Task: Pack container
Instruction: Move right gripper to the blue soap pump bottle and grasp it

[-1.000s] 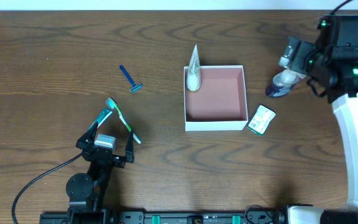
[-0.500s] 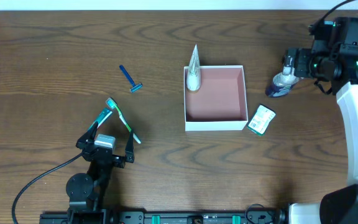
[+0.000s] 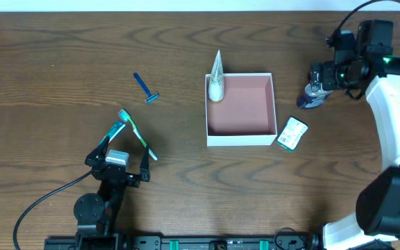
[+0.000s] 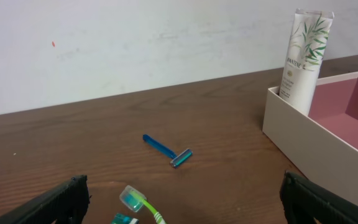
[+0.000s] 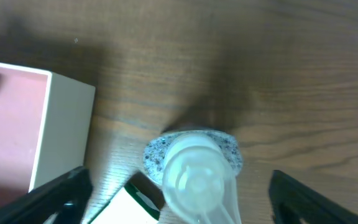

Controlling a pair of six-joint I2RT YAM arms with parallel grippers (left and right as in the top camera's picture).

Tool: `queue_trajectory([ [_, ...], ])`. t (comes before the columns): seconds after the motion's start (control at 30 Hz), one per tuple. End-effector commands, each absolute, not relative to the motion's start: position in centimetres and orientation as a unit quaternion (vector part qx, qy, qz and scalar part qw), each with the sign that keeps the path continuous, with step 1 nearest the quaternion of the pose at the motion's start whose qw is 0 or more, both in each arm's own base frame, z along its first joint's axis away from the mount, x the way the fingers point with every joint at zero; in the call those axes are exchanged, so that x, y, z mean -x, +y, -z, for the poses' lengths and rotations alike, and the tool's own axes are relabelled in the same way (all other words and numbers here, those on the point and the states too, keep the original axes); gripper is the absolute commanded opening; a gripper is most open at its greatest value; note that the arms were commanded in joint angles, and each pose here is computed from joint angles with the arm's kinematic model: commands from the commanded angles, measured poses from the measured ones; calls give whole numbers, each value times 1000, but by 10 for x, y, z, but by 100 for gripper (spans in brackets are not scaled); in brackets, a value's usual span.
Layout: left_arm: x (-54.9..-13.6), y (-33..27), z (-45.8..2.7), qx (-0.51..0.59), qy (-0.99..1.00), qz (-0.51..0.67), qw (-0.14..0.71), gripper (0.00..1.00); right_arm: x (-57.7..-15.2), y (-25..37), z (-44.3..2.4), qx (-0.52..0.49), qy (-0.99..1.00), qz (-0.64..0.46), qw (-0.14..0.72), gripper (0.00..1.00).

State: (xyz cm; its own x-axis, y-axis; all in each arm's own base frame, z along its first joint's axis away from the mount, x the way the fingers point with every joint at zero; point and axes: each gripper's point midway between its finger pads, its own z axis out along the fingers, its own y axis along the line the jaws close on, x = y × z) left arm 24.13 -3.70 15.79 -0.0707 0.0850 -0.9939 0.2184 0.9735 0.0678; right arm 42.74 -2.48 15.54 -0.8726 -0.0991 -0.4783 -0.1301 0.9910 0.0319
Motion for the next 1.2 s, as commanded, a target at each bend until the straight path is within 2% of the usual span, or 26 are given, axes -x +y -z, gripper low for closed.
queue_trajectory([
  [0.0,-241,-37,-141,-102,747,56,654,98,-428,-24,-137,68,971,-44,226,83],
  [0.13,-241,-37,-141,-102,747,56,654,98,-428,-24,-125,66,974,-47,211,71],
  [0.27,-241,-37,-141,-102,747,56,654,98,-429,-24,-120,66,975,-48,206,52],
  [0.5,-241,-37,-141,-102,747,56,654,98,-426,-24,-119,65,976,-48,201,26],
  [0.67,-241,-37,-141,-102,747,56,654,98,-426,-24,-119,66,976,-48,201,11],
  [0.87,-241,-37,-141,-102,747,56,654,98,-426,-24,-120,65,976,-48,202,3],
  [1.17,-241,-37,-141,-102,747,56,654,98,-433,-26,-140,64,969,-39,235,1],
])
